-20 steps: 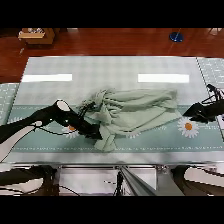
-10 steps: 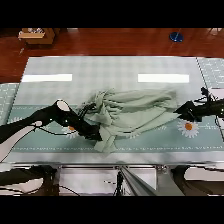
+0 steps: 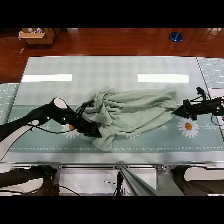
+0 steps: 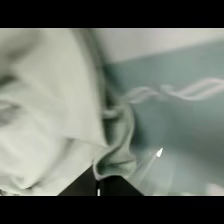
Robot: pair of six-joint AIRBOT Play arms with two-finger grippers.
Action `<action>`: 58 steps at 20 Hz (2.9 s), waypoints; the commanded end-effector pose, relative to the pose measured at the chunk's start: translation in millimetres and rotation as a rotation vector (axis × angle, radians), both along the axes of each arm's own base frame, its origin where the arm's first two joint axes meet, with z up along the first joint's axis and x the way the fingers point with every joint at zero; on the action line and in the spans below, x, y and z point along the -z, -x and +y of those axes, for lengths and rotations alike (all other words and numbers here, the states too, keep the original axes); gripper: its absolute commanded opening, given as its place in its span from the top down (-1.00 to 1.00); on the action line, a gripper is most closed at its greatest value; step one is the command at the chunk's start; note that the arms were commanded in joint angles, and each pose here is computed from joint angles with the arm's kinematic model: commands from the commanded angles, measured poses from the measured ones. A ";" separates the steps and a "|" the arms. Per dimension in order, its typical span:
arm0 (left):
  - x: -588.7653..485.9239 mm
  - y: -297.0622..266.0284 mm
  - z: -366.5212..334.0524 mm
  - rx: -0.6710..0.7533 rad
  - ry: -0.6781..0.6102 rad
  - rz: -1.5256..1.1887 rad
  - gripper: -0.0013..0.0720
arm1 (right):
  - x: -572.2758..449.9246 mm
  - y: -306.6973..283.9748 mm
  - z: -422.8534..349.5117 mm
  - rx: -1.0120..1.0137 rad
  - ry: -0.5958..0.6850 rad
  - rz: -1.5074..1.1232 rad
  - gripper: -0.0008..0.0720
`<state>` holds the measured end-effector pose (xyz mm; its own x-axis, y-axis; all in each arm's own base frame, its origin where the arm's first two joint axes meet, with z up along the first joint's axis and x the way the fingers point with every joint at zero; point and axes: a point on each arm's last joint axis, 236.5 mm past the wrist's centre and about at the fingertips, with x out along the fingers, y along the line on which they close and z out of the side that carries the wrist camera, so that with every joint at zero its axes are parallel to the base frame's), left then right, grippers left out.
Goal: Fold the shirts.
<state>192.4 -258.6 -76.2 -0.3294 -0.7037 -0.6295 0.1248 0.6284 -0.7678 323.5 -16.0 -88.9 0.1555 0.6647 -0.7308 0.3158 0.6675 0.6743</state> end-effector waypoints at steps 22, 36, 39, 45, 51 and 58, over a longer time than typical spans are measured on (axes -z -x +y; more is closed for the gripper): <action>-622.4 94.4 132.5 -0.393 -0.047 -1.966 0.88 | -642.2 169.4 89.0 0.313 0.754 -1.635 0.94; -503.7 121.4 157.2 -0.422 -0.254 -1.436 0.88 | -516.0 197.3 61.3 0.152 0.892 -1.060 0.94; -463.4 79.4 158.7 -0.385 -0.288 -1.260 0.88 | -494.1 155.7 47.1 0.088 0.810 -0.959 0.94; -393.9 -40.0 136.3 -0.354 -0.171 -1.076 0.88 | -377.0 57.2 7.6 -0.036 0.515 -0.564 0.94; -308.5 -180.5 118.9 -0.339 -0.074 -0.921 0.88 | -283.9 -49.8 -4.3 -0.151 0.489 -0.426 0.94; -225.9 -291.8 103.3 -0.440 -0.080 -0.921 0.88 | -248.5 -183.5 -17.9 0.096 0.511 -0.600 0.94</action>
<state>437.9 -152.4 177.3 0.5200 -0.6158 -0.5920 0.4232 0.7877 -0.4476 458.9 -27.1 174.4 0.5772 0.2705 -0.7705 0.0145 0.9400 0.3408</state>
